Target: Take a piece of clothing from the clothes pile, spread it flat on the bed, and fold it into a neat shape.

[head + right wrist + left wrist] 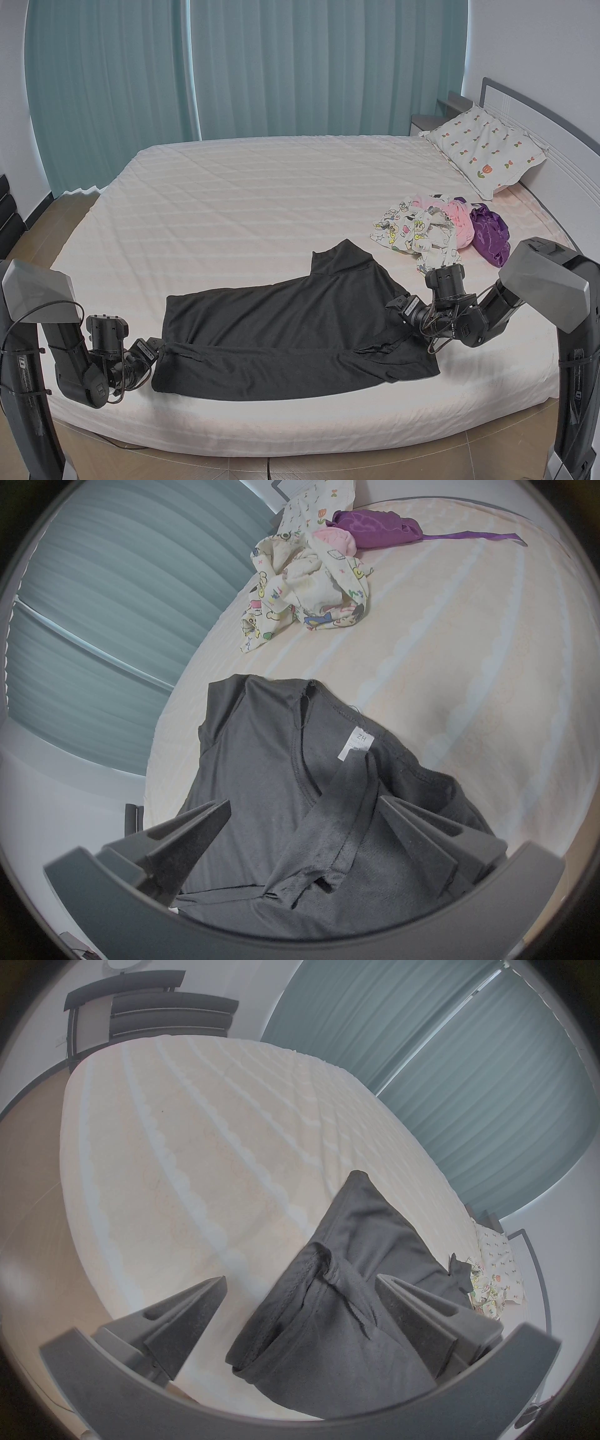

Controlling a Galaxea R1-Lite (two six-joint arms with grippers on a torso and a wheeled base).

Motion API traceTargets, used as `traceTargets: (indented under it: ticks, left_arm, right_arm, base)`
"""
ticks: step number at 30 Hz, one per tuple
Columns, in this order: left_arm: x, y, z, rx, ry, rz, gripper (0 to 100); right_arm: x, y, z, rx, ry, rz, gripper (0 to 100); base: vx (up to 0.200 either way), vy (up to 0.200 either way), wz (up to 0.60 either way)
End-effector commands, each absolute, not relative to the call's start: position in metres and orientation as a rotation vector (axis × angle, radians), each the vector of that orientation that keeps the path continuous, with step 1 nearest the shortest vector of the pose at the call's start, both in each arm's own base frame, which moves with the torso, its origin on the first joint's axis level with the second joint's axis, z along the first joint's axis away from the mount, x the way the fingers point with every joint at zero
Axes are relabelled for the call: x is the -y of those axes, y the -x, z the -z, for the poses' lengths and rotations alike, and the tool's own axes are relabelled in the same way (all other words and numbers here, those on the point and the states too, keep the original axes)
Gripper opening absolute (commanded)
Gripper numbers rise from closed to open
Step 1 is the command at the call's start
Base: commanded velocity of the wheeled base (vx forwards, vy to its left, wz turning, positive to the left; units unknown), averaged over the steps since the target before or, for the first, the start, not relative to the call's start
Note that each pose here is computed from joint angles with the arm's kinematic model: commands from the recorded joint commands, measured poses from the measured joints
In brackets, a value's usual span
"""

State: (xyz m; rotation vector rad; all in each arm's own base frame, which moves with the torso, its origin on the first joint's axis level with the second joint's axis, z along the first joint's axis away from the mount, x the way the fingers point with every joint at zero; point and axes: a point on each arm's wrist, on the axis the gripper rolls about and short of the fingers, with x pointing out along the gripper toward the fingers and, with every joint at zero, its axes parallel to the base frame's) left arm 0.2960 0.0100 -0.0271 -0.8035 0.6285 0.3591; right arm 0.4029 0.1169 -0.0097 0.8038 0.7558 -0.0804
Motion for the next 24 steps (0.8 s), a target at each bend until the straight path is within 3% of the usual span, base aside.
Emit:
traceTargets:
  ticks: [1,12,13,24]
  left_arm:
    - [-0.011,-0.292,0.033,-0.655,0.805,-0.372,100]
    - [-0.010,-0.289,0.035,-0.648,0.805,-0.368,100]
    - [-0.010,-0.288,0.036,-0.644,0.804,-0.365,100]
    - [-0.011,-0.288,0.035,-0.610,0.808,-0.353,100]
  right_arm:
    - [-0.119,-0.405,0.027,-0.785,-0.786,0.092,100]
    - [-0.122,-0.413,0.028,-0.791,-0.788,0.085,100]
    - [-0.122,-0.413,0.028,-0.795,-0.787,0.087,0]
    - [-0.122,-0.414,0.022,-0.830,-0.758,0.109,0]
  base:
    - [0.000,0.000,0.00]
    - [0.000,0.000,0.00]
    - [0.000,0.000,0.00]
    - [0.000,0.000,0.00]
